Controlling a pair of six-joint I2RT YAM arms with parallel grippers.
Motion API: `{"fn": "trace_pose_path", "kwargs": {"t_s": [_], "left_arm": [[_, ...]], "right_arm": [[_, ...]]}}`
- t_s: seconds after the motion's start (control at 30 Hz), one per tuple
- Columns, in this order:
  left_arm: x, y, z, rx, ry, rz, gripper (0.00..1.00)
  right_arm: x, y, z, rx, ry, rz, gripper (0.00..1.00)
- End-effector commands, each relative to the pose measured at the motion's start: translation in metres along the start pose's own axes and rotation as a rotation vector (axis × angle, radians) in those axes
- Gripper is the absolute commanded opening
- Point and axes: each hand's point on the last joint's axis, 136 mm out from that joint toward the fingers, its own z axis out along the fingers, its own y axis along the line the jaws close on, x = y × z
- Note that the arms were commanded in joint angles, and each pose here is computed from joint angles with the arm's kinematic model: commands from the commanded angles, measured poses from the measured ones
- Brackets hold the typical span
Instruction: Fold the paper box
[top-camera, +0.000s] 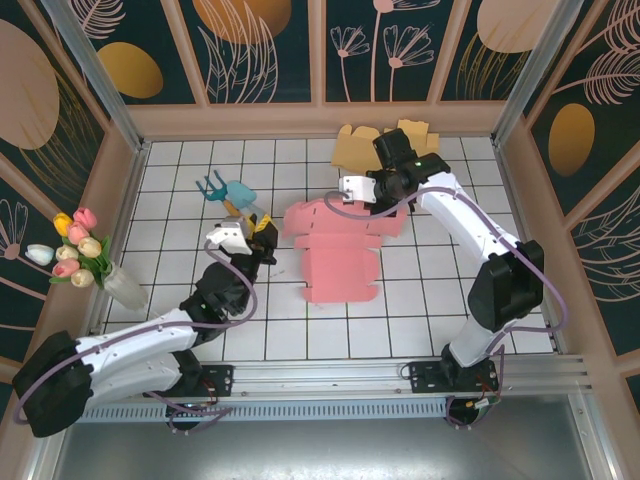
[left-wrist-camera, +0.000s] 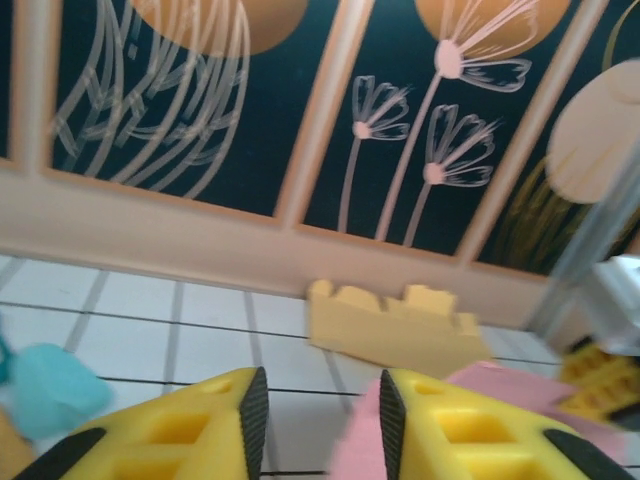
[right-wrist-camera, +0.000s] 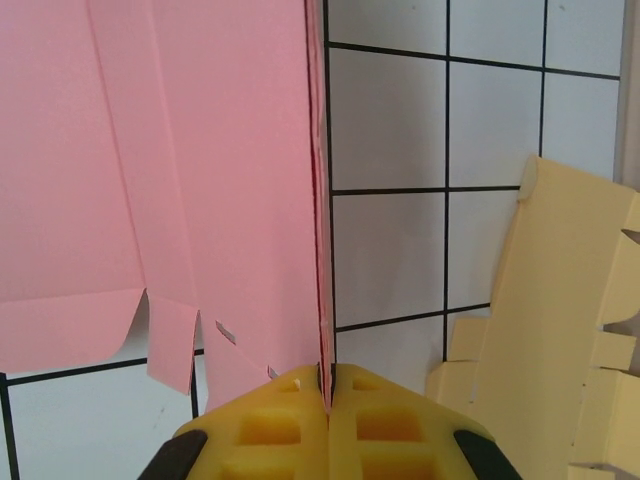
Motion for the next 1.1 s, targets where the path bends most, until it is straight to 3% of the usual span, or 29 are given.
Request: {"fn": "trace_pose_path", "kwargs": {"t_s": [0.0, 0.13, 0.27, 0.6, 1.07], "left_arm": [[0.017, -0.021, -0.005, 0.11, 0.136, -0.168, 0.31], [0.014, -0.053, -0.002, 0.24, 0.189, -0.256, 0.28], [0.029, -0.072, 0.014, 0.273, 0.252, -0.278, 0.24], [0.055, -0.064, 0.056, 0.133, 0.257, -0.159, 0.22], [0.058, -0.045, 0.098, 0.041, 0.306, -0.169, 0.16]], "right_arm": [[0.007, 0.004, 0.001, -0.023, 0.035, 0.05, 0.0], [0.013, 0.016, 0.004, -0.049, 0.044, 0.064, 0.0], [0.013, 0.021, -0.002, -0.037, 0.031, 0.057, 0.0], [0.014, 0.024, -0.013, 0.0, 0.011, 0.036, 0.0], [0.015, 0.024, -0.012, 0.011, 0.004, 0.029, 0.0]]}}
